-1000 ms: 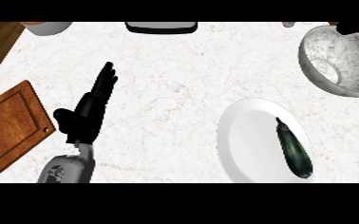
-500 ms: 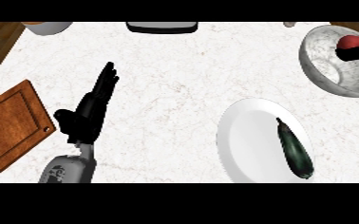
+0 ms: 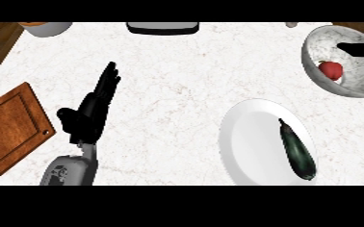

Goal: Pick the bell pepper from the plate and place it in the bowl

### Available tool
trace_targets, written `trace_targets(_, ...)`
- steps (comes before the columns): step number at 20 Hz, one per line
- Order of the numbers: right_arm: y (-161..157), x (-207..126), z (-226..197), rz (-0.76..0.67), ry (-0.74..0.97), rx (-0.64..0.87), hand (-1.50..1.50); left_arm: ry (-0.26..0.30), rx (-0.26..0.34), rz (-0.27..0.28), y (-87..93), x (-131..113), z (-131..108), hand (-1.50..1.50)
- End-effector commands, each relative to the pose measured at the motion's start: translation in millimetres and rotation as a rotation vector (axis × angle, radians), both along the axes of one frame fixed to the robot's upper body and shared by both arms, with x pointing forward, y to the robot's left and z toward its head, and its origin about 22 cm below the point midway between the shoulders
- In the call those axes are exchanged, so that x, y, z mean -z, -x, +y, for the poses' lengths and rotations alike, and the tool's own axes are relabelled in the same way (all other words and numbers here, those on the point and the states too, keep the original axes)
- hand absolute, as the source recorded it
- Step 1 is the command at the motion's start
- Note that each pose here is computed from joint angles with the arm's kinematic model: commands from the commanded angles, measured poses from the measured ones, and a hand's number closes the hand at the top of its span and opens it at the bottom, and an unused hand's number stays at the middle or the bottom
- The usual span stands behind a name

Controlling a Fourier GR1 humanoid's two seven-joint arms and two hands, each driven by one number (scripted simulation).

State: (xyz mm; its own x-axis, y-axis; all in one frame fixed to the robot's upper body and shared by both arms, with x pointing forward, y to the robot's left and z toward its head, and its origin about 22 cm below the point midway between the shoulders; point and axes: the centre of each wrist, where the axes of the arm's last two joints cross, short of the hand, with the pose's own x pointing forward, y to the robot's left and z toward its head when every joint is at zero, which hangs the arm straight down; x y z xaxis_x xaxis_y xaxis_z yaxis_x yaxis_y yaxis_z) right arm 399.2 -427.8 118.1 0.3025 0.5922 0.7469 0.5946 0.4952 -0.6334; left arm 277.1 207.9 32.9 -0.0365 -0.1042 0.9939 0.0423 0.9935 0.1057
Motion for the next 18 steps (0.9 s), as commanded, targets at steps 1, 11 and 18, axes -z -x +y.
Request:
trace_targets(1,7.4,-12.7,-15.3,-0.151,-0.015,0.018,-1.50,0.002,-0.008,0.011,-3.4,1.6,8.6,0.00)
trace_targets(11,40.1,-19.5,-42.1,-0.273,-0.234,0.025,-1.50,-0.030,-0.022,0.013,11.4,-0.3,4.2,0.00)
trace_targets(18,85.6,-26.3,-57.6,-0.284,-0.316,-0.072,-1.50,-0.015,-0.028,0.008,-0.4,-6.0,28.4,0.00)
